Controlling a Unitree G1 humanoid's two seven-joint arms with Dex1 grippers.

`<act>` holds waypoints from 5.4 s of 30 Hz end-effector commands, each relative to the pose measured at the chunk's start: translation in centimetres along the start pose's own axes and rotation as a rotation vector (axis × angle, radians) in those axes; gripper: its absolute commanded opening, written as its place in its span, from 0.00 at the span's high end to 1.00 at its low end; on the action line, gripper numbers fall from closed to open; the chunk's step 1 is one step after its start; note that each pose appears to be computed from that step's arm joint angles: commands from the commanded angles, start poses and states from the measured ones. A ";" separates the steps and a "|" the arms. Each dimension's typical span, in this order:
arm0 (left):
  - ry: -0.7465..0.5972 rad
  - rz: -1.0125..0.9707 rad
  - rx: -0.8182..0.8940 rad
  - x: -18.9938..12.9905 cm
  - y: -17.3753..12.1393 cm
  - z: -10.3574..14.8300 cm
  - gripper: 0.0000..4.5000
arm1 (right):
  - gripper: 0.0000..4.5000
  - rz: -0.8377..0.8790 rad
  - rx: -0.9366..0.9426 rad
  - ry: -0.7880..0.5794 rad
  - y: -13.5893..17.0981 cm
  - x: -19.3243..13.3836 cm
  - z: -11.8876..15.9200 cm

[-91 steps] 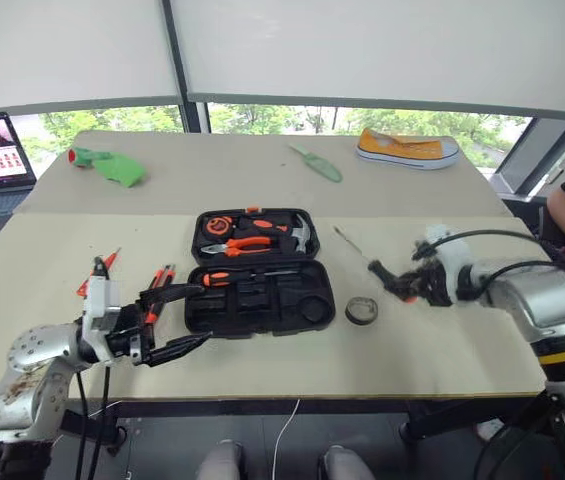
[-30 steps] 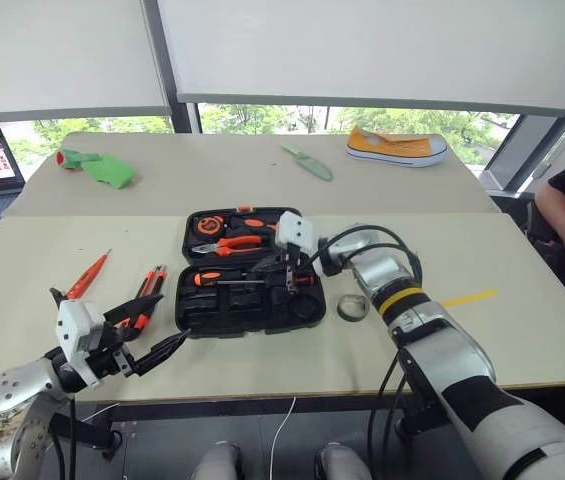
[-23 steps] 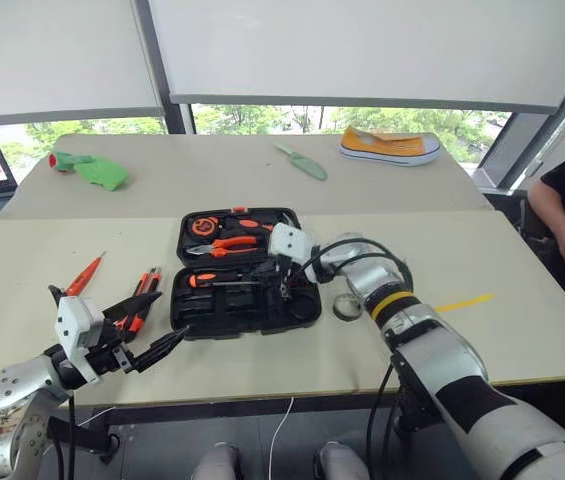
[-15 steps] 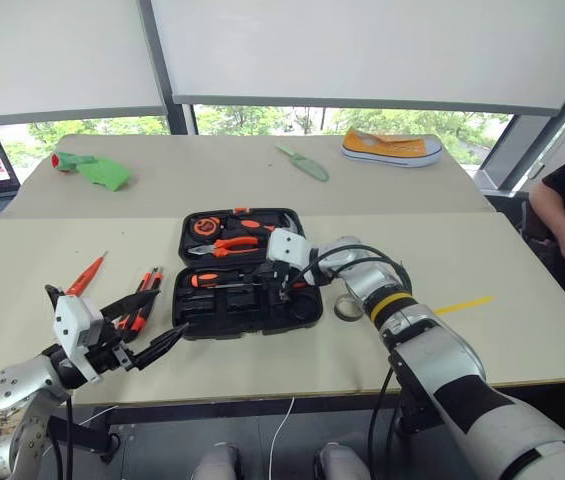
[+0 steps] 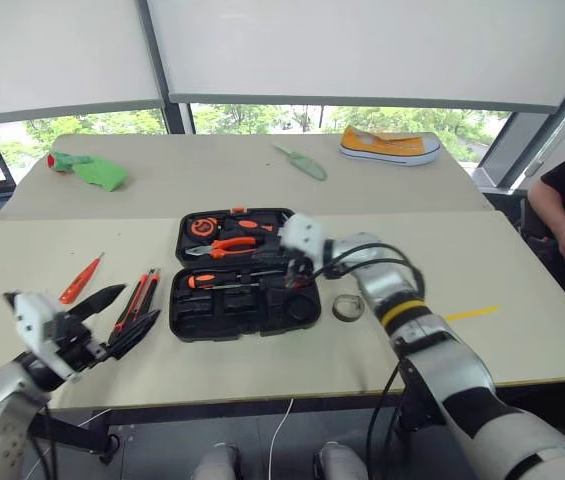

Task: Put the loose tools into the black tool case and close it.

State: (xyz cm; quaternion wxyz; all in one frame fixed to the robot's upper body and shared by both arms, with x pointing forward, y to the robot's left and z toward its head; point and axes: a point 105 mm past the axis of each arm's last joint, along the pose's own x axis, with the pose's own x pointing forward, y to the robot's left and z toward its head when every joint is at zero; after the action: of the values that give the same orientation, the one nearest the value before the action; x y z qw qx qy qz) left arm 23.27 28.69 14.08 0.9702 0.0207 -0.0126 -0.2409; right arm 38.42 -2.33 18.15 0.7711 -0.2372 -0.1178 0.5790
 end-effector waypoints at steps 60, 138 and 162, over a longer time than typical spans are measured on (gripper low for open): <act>0.269 -0.480 0.170 8.5 2.5 3.6 0.89 | 0.00 -0.044 0.190 -0.215 6.0 -12.1 7.3; 0.250 -0.754 0.500 15.8 -4.9 -4.0 0.99 | 0.00 0.005 0.364 -0.048 8.6 -13.3 4.6; 0.254 -0.762 0.612 16.3 -3.9 -2.9 0.99 | 0.00 -0.004 0.365 -0.063 7.3 -12.8 2.1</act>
State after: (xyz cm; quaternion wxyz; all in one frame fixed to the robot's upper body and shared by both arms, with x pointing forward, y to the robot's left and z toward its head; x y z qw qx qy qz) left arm 36.31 17.36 11.75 0.7508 0.3541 0.0391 -0.5562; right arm 27.50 -12.60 16.41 0.8020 -0.0595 -0.0065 0.5944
